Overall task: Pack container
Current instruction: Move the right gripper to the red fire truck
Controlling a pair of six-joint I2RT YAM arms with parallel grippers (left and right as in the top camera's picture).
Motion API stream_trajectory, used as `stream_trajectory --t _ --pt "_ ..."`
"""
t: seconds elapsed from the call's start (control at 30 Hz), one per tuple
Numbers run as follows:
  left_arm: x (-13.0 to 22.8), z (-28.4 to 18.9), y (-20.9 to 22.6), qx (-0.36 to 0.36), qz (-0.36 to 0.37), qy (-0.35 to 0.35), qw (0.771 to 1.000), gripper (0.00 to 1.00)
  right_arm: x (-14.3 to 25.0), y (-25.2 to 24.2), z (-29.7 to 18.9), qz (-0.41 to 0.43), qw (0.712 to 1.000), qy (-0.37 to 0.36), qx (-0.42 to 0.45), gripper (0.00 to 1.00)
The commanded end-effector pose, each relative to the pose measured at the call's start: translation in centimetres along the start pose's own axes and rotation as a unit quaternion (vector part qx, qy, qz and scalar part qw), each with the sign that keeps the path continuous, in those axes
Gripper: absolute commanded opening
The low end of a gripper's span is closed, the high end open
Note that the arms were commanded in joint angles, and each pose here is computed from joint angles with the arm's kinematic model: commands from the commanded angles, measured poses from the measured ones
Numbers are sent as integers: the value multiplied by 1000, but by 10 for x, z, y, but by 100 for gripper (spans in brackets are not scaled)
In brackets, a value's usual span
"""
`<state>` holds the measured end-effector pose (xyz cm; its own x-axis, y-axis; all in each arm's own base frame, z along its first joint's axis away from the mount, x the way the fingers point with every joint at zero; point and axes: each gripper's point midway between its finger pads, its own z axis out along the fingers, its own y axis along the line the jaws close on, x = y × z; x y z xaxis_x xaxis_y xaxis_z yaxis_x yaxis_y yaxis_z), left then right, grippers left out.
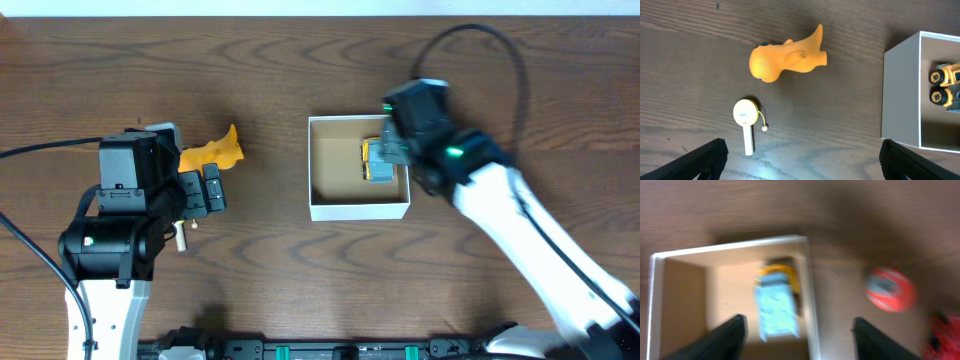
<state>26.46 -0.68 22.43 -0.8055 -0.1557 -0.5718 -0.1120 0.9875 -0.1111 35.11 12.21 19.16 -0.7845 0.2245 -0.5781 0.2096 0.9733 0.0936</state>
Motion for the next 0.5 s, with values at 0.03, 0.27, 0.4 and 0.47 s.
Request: stream_trajectory --t 0.03,0.27,0.4,0.47 --pt "0 0 1 -2 -3 2 1000 98 -27 -72 -41 170 983 -47 54 96" --pt "0 0 1 -2 -3 2 1000 98 -2 -177 -46 225 962 32 151 99" --pt "0 0 1 -2 -3 2 1000 98 23 -206 -22 237 953 97 161 99" --pt "0 0 1 -2 -3 2 1000 98 35 -213 -5 236 952 123 153 99"
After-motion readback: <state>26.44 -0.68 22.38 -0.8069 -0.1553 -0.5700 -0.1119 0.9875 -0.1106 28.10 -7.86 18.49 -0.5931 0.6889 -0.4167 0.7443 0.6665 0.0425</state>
